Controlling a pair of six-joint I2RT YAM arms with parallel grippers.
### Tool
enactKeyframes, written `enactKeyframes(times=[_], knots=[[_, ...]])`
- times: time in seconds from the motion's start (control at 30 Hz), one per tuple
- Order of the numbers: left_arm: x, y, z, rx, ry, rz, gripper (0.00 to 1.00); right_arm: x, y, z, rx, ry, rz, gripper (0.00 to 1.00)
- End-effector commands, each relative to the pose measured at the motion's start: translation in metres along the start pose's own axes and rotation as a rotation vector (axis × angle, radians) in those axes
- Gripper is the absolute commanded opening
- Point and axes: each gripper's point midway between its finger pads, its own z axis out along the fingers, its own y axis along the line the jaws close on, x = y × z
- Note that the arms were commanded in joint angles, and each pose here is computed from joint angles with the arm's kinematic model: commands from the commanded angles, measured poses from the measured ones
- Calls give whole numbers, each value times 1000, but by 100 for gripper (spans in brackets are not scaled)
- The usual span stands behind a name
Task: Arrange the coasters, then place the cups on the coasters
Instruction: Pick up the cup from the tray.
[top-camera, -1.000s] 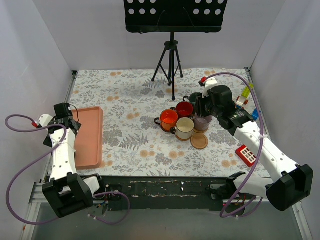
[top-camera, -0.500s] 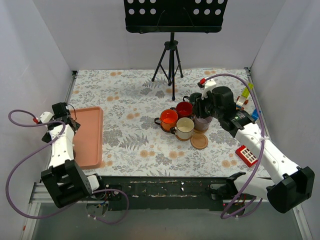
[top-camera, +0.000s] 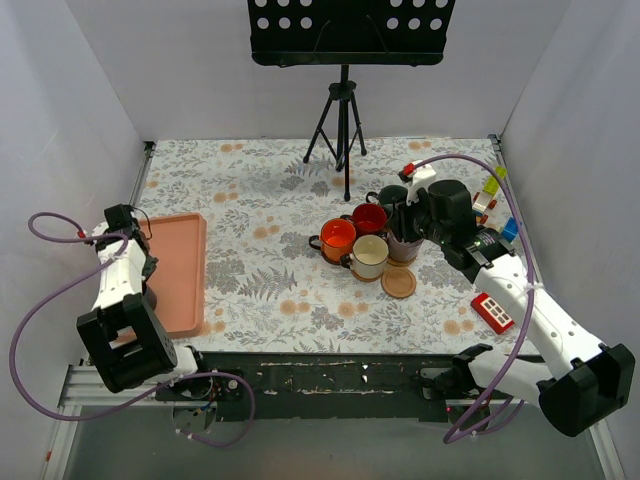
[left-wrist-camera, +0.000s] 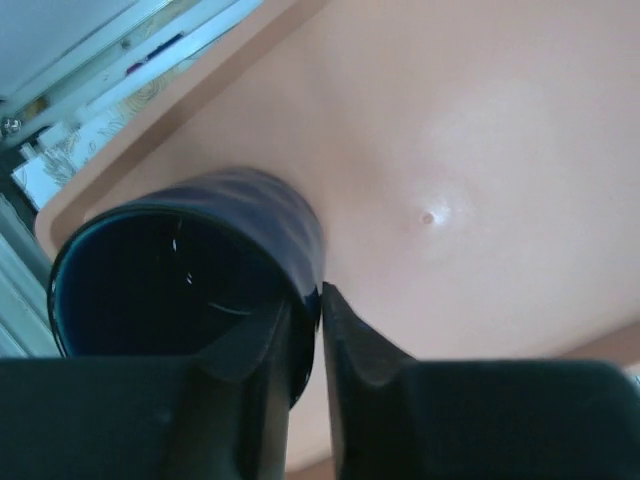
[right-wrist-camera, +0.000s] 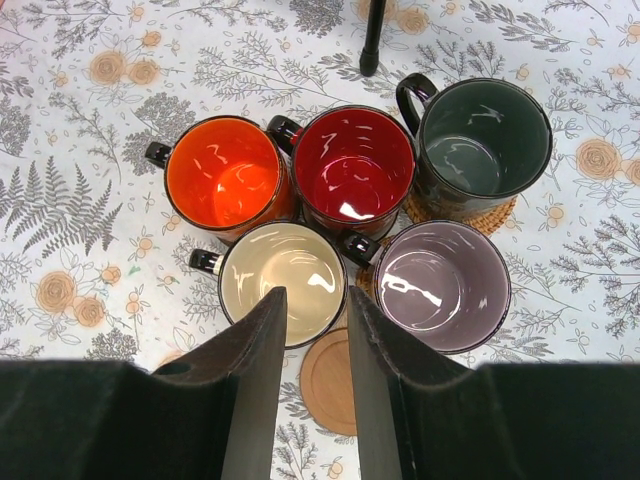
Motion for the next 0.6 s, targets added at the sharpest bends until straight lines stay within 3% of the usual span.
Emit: enactKeyframes(times=[0.0,0.3,0.57], knots=[[-11,-6,-8,53,-47,8,2,-13,1,-7,0,-51,-22,38],[-63,-14,-46,105,-161,20,0,-19,-6,-12,38,-70,-40,38],[-88,-76,-120,308,-314,95,0,-28,-8,-13,49,-77,-56,39]])
